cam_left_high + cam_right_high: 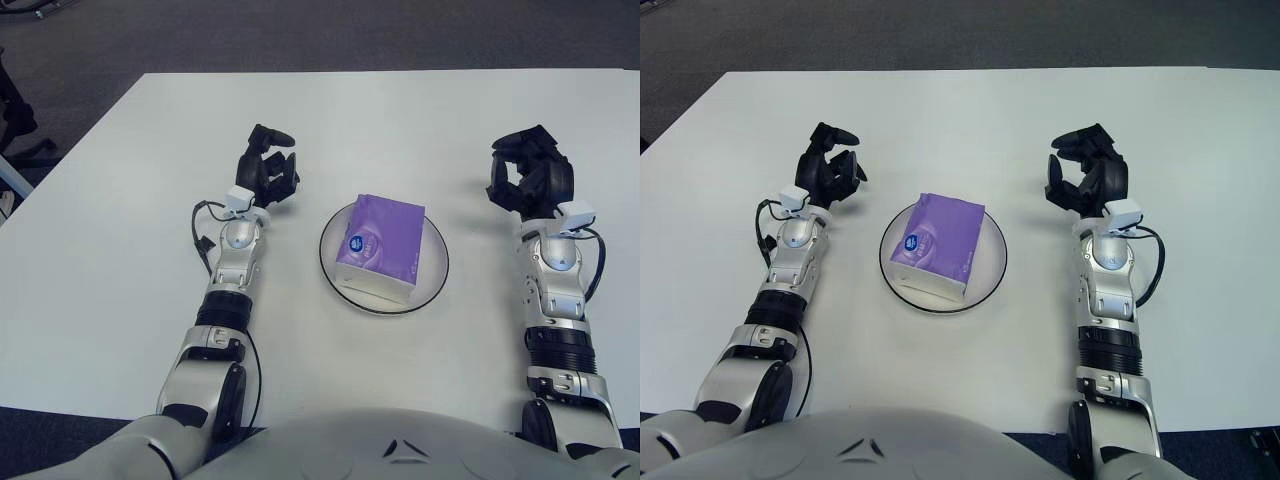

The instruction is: Put the tissue paper into the plate.

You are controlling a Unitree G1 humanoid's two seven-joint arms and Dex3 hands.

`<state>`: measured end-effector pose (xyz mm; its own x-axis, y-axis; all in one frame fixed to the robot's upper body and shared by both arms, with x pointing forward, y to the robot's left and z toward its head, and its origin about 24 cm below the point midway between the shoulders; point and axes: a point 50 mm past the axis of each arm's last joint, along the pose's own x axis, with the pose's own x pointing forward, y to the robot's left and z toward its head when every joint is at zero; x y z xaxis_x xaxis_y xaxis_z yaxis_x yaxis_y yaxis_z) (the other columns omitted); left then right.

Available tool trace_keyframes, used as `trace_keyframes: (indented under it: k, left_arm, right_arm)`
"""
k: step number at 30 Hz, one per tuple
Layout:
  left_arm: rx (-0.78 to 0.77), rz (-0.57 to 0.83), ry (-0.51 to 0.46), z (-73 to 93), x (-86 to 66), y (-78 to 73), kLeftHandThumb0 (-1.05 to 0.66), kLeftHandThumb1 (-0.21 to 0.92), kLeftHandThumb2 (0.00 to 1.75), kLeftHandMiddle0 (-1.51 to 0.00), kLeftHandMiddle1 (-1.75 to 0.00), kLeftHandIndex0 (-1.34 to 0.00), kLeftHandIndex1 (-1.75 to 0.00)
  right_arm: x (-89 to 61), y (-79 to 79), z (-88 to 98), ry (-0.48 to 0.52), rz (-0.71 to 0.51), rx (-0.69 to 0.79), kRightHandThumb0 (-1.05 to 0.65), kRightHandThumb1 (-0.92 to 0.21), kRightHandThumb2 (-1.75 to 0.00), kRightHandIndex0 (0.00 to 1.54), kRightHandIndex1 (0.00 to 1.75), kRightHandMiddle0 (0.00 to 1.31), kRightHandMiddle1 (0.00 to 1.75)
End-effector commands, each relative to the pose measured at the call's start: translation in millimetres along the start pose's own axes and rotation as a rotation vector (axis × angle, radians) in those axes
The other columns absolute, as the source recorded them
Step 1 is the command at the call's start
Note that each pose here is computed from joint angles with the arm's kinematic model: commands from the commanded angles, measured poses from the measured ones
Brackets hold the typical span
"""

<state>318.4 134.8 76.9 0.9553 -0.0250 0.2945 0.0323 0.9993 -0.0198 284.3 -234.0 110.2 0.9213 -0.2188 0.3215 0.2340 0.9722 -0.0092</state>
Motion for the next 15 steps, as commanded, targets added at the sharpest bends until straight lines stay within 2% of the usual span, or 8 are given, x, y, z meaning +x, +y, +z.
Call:
trace_keyframes:
  k: [1, 8, 15]
  left_arm:
    - [-0.031, 0.036, 0.198, -44.0, -42.5, -1.5, -0.37, 0.75, 0.75, -0.83, -1.75, -0.31, -1.75]
    - [-0.031, 0.037, 0.196, -43.7, -42.3, -1.5, -0.37, 0.75, 0.74, -0.83, -1.75, -0.31, -1.75]
    - [-0.029, 0.037, 0.193, -43.3, -42.5, -2.5, -0.37, 0.75, 0.74, -0.83, -1.75, -0.31, -1.75]
  right_arm:
    - [-16.1, 5.6, -25.8, 0.122, -0.039, 0.102, 0.00, -0.44, -1.12, 0.46, 1.75, 0.47, 1.59]
    - [-17.5, 4.5, -32.0, 0.141, -0.051, 0.152, 0.00, -0.41, -1.19, 0.49, 1.75, 0.39, 1.70]
    - [-18.9, 2.8, -40.4, 0.138, -0.016, 0.112, 0.00, -0.43, -1.19, 0.49, 1.75, 0.36, 1.73]
